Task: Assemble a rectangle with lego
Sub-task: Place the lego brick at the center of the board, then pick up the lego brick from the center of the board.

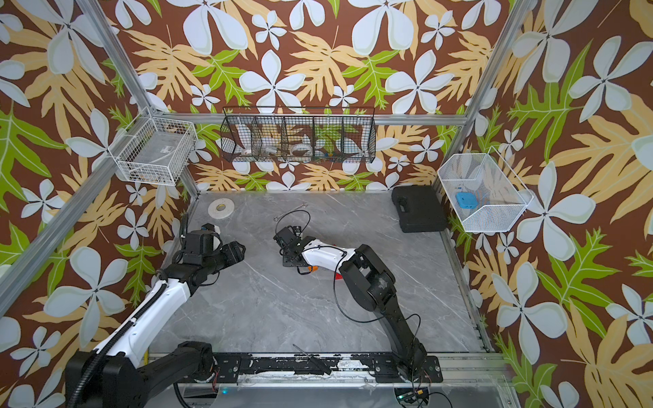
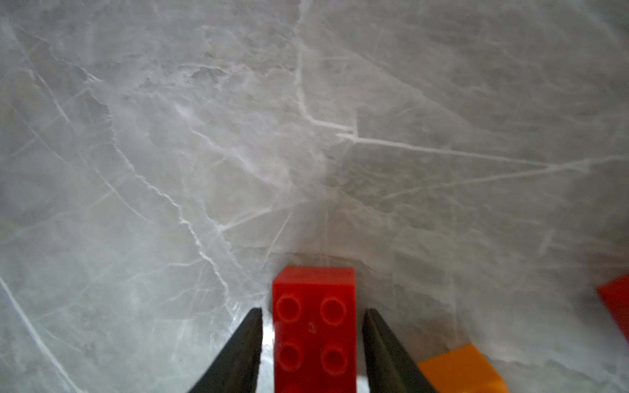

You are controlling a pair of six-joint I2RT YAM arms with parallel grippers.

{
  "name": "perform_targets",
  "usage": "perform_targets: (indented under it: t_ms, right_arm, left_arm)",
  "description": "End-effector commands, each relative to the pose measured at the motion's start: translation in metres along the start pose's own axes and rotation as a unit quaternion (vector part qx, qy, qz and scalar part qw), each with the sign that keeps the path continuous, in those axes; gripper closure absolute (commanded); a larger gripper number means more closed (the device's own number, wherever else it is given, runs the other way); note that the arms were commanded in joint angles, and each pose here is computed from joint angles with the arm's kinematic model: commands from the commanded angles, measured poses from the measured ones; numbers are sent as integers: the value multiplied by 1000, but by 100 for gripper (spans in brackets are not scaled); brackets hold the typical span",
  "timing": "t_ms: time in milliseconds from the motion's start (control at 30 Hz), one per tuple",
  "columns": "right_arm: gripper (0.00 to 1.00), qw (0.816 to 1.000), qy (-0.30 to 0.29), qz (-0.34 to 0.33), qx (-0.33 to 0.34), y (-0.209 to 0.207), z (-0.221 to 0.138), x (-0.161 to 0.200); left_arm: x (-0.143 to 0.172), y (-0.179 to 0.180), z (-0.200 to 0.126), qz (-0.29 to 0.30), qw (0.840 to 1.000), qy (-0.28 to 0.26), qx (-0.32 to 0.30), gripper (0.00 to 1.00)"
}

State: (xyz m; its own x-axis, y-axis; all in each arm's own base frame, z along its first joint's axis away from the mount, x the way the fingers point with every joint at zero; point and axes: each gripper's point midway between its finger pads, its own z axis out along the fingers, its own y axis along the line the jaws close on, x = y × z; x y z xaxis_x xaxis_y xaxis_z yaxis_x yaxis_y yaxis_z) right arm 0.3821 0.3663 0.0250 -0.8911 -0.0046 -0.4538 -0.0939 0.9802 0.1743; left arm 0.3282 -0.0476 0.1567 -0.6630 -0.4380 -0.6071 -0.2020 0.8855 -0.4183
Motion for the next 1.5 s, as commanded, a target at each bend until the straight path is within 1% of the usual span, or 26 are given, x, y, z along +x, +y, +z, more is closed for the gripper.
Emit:
perform_targets:
  t_ms: [0, 67, 133, 267, 367, 433, 500, 533, 633, 700, 767, 933, 1133, 1267, 1433, 1467]
  right_arm:
    - [43, 1000, 16, 2, 9, -3, -1, 8]
    - [39, 1000, 14, 2, 5, 1, -4, 6]
    - [39, 1000, 5, 2, -2, 7, -12, 0]
    - [39, 1000, -18, -5, -14, 15, -39, -16]
    - [41, 999, -34, -9, -4, 5, -60, -21]
    - [40, 999, -36, -17, 0, -3, -69, -19]
    - [40, 998, -24, -50, 3, -10, -72, -12]
    - [40, 998, -16, -67, 13, -14, -72, -8]
    - [35, 991, 7, -126, 40, -30, -66, 6]
    - [34, 986, 15, -155, 51, -37, -62, 12]
    - [34, 983, 24, -171, 59, -42, -57, 15]
    - [37, 983, 44, -169, 54, -49, -43, 16]
    - [40, 980, 59, -179, 67, -59, -32, 19]
    - [45, 979, 70, -178, 64, -63, -27, 24]
    - [54, 980, 77, -173, 64, -64, -23, 28]
    - [57, 980, 80, -172, 62, -64, -22, 29]
  left_arm:
    - [1, -1, 0, 8, 1000, 2, 4, 22]
    - [1, -1, 0, 7, 1000, 3, 5, 22]
    - [1, -1, 0, 9, 1000, 3, 5, 22]
    - [1, -1, 0, 9, 1000, 4, 4, 22]
    - [2, -1, 1, 9, 1000, 5, 3, 22]
    - [2, -1, 0, 9, 1000, 4, 4, 22]
    - [2, -2, 0, 10, 1000, 5, 7, 22]
    - [2, -3, 0, 11, 1000, 5, 10, 22]
    - [4, -5, 1, 13, 1000, 13, 16, 22]
    - [7, -6, 3, 14, 1000, 19, 20, 23]
    - [8, -6, 5, 13, 999, 24, 21, 23]
    - [10, -6, 7, 15, 999, 28, 21, 23]
    - [11, -5, 8, 15, 999, 31, 19, 23]
    - [11, -5, 9, 15, 999, 32, 19, 23]
    - [11, -6, 9, 15, 999, 33, 21, 23]
    - [11, -6, 9, 15, 999, 32, 20, 23]
